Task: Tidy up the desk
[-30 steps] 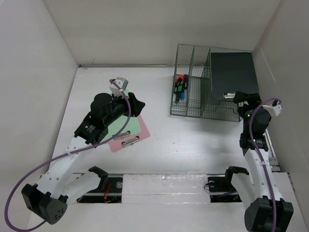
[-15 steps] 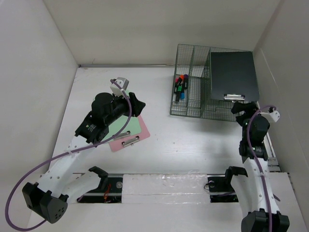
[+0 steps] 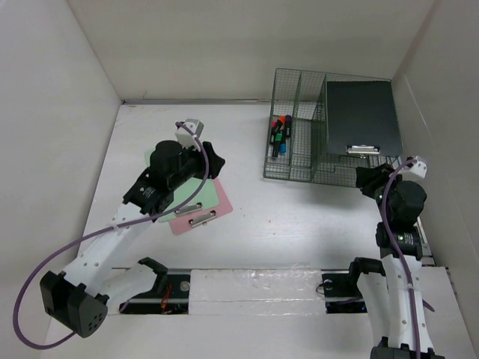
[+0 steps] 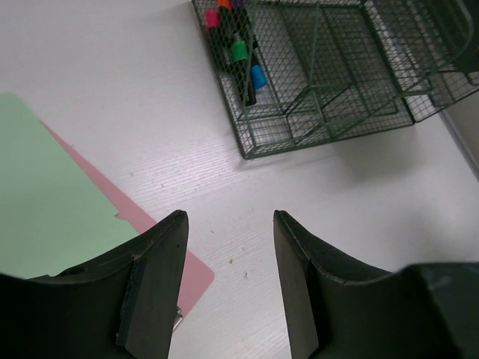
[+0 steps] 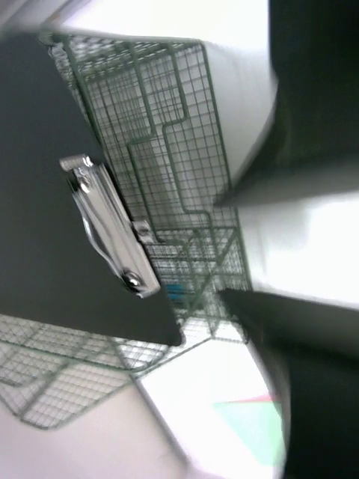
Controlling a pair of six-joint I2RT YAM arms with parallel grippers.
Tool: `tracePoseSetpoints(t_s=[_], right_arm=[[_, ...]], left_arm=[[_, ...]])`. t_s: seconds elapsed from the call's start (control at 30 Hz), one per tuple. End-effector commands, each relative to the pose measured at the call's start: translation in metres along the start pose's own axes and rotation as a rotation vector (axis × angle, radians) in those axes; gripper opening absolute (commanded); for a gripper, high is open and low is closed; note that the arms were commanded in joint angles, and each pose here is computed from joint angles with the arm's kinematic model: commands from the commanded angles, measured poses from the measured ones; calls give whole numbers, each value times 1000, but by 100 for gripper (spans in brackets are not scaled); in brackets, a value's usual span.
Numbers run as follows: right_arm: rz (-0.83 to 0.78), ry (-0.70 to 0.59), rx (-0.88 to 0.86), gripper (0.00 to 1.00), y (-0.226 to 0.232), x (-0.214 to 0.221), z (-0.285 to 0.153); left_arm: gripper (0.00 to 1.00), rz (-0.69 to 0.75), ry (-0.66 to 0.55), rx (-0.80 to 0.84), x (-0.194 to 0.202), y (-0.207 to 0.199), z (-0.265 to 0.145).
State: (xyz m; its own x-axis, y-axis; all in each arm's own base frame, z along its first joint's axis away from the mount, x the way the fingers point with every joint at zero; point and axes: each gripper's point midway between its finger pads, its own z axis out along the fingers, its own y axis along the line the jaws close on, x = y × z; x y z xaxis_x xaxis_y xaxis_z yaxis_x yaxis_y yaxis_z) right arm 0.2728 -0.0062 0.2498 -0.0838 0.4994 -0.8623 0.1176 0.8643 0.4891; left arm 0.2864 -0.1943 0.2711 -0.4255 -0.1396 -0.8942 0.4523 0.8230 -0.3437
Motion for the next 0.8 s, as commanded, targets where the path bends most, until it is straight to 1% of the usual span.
tracePoseSetpoints(t_s=[0.0,0.03,0.07,0.1,0.17,0.27,0.3,0.33,0.37,0.4,0.43,0.47,0.53,0.63,0.67,0.73,0.77], right_arm=[[-29,84,-110,35,13,22,0],[-21,70,-133,24,17,20,1],[-16,72,-167,9,22,22,3],[-17,80,-182,9,24,23,3],[-29,88,-223,3,32,23,6],[-77,105,-310,1,52,25,4],[-88,120,-336,1,57,28,5],[-109,116,-362,1,62,29,6],[-121,146,-398,2,71,37,4],[-139,143,-433,3,80,37,9],[-162,164,-451,3,84,43,10],[-176,185,-495,4,98,46,9],[-180,240,-506,5,106,60,18],[-166,264,-493,7,119,78,23],[-163,262,-497,7,123,83,23],[-169,274,-523,8,131,99,20],[-171,295,-519,9,131,108,22]], left_arm=[[45,4,30,-48,1,8,12],[45,5,53,-56,6,10,15],[45,8,148,-89,27,19,28],[45,8,149,-90,27,19,28],[45,8,223,-119,43,27,40],[46,42,327,-210,70,41,48],[46,67,347,-267,77,48,47],[47,96,367,-275,84,43,48],[47,114,404,-315,95,48,51],[46,138,424,-372,98,56,48],[45,151,446,-385,103,57,48],[40,159,491,-403,113,61,47],[40,166,506,-432,122,69,45],[40,173,579,-497,141,86,34],[41,195,612,-572,148,99,25],[44,199,627,-592,155,104,21],[47,196,641,-595,159,105,20]])
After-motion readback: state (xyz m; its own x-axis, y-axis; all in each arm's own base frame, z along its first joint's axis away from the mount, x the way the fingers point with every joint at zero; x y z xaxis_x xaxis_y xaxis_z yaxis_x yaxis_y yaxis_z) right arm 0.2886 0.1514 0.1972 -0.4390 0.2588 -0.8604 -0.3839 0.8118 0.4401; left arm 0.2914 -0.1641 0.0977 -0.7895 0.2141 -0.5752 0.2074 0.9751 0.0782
